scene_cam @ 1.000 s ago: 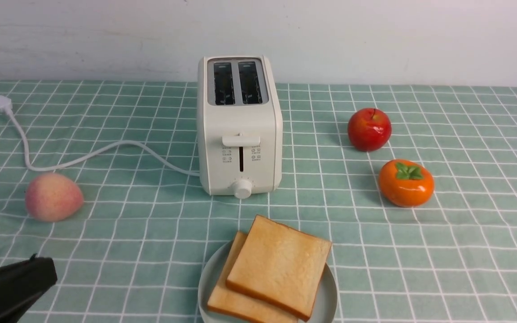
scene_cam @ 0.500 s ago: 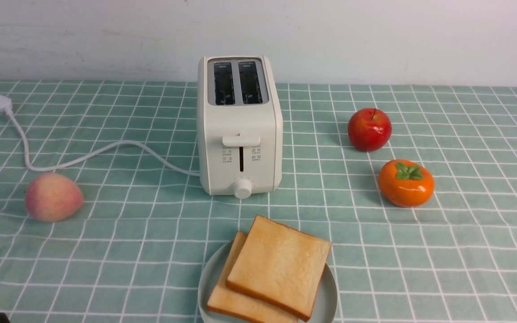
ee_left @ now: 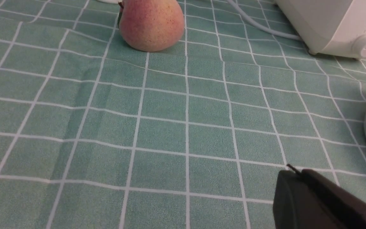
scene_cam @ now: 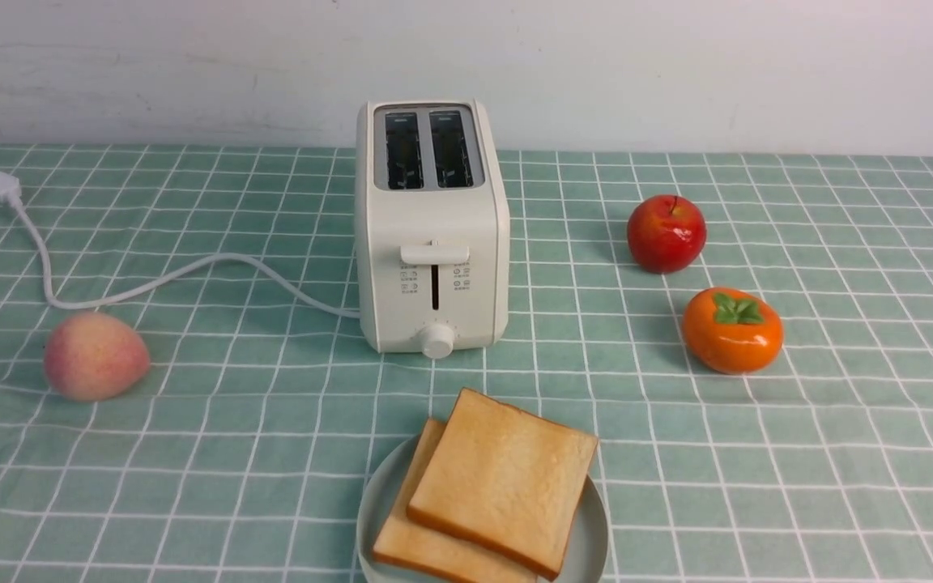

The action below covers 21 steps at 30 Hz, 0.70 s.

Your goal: Take toasted bread from bread machine on blue coffee table place on plate.

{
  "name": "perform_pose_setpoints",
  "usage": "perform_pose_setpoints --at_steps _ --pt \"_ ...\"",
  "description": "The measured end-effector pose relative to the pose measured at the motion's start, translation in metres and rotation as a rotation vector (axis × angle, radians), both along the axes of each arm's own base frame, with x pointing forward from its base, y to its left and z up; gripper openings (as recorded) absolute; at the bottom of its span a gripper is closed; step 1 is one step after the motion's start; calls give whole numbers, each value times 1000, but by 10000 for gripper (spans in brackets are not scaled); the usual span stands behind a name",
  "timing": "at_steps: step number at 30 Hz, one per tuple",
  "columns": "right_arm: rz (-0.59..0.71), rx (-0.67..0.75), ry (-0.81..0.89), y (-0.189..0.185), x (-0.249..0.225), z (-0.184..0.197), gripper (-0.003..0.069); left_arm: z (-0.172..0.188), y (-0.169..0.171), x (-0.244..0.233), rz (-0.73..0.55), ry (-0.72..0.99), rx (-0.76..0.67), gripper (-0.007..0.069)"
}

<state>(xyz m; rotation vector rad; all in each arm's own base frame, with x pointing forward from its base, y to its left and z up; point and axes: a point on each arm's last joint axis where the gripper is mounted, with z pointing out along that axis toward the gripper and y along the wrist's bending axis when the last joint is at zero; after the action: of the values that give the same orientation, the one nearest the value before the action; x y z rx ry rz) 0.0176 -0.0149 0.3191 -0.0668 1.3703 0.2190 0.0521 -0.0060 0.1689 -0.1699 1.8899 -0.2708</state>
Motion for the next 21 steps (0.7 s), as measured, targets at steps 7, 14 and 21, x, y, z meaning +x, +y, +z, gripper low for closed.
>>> perform_pose_setpoints --at_steps 7,14,21 --pt "0 0 0 0 0 0 59 0 0 0 1 0 -1 -3" --pt "0 0 0 0 0 0 70 0 0 0 1 1 0 0" --pt "25 26 -1 2 0 1 82 0 0 0 1 2 0 0"
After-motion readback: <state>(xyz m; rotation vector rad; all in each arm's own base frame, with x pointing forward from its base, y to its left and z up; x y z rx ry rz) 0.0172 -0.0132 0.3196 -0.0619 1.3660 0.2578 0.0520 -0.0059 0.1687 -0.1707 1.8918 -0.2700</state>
